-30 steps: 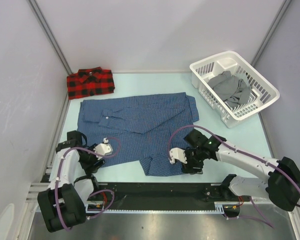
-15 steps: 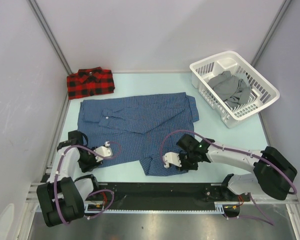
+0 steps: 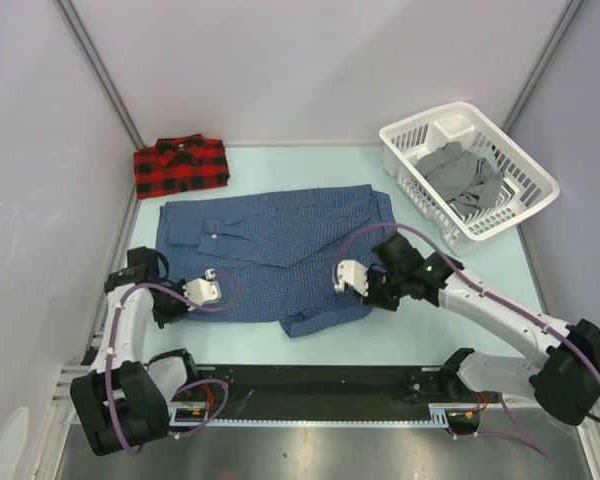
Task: Fold and stack the long sleeve shirts
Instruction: Fold the shirt
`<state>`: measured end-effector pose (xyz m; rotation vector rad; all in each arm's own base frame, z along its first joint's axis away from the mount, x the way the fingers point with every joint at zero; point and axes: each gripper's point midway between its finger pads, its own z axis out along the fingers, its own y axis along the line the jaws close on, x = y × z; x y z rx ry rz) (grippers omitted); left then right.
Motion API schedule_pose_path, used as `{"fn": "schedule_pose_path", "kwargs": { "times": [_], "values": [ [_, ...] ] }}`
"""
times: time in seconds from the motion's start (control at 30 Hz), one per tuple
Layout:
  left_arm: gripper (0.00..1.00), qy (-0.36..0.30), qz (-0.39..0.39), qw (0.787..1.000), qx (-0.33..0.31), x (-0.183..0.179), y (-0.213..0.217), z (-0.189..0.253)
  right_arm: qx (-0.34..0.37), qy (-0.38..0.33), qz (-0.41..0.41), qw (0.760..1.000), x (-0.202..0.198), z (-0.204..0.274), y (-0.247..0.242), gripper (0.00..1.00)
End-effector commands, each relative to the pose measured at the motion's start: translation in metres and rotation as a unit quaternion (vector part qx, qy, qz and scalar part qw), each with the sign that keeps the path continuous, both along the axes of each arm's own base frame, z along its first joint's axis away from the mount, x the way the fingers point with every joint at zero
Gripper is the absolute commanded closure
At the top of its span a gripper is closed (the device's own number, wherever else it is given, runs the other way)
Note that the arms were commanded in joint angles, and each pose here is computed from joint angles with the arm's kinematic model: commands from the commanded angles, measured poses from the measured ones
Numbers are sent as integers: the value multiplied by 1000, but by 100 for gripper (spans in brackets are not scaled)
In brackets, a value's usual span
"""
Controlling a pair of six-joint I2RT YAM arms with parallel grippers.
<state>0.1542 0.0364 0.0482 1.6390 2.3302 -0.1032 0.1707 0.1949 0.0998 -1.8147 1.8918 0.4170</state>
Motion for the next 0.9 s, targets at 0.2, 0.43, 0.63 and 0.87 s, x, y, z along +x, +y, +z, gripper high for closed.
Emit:
{"fn": "schedule_pose_path", "kwargs": {
  "times": [0.2,0.43,0.63,0.87],
  "values": [
    [100,-40,33,997,-50,43,-6,53,70,-40,-50,995,55,81,2,100],
    [100,-82,84,989,-92,111,0,94,118,-96,-87,985,138,143,10,100],
    [100,-92,161,975,-118,174,14,103,128,-142,-103,976,223,159,21,100],
    [100,-90,214,965,-120,231,26,87,114,-163,-123,972,303,144,30,100]
  ]
}}
